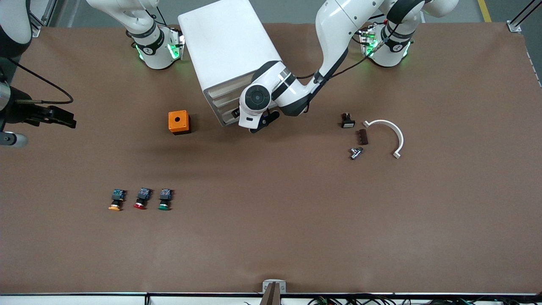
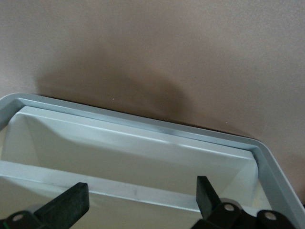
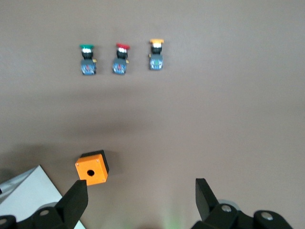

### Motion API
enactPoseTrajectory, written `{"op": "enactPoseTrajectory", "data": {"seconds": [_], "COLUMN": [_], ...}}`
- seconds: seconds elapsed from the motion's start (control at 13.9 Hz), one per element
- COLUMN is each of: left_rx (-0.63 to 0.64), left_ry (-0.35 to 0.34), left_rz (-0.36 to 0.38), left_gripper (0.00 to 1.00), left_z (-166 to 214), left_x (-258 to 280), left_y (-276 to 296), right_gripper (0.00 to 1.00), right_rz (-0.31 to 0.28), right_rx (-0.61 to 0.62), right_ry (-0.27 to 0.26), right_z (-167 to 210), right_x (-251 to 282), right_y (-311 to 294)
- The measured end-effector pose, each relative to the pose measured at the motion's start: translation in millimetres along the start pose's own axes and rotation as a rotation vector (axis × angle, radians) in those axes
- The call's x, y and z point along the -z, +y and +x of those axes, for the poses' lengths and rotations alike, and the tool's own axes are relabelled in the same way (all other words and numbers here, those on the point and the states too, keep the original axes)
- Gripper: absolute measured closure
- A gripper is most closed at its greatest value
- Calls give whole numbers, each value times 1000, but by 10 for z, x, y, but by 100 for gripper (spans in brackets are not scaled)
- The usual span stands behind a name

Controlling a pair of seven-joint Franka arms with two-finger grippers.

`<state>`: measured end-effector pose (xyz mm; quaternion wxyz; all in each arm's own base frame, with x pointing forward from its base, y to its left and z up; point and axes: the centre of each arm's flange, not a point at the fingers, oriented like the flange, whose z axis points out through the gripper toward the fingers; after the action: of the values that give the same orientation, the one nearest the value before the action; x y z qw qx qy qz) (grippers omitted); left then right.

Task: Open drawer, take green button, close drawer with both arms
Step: 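Push the open drawer shut with the left gripper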

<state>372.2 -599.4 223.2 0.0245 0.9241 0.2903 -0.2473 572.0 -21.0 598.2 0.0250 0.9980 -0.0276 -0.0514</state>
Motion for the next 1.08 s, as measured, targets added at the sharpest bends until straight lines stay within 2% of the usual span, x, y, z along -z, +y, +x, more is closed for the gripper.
{"op": "enactPoseTrajectory", "data": {"seconds": [0.22, 0.36, 0.5, 0.86, 1.08], "left_rx": [-2, -2, 4, 63, 97], "left_ry": [-8, -12, -14, -10, 4], "left_rz": [-2, -8, -33, -168, -250], "left_gripper": [0, 0, 0, 0, 0], "left_z": [13, 15, 51, 608, 873], "left_x": [2, 15, 96, 905, 1460], "left_y": [1, 9, 43, 124, 81], "right_gripper": [0, 0, 0, 0, 0], "right_rz": [-12, -9, -2, 24, 26], "right_rx": [-5, -17, -52, -37, -4], "right_ry": [56, 46, 6, -12, -1], "right_z": [-101, -107, -99, -126, -244], "right_x": [419, 414, 325, 315, 451], "right_y": [31, 49, 25, -51, -19]}}
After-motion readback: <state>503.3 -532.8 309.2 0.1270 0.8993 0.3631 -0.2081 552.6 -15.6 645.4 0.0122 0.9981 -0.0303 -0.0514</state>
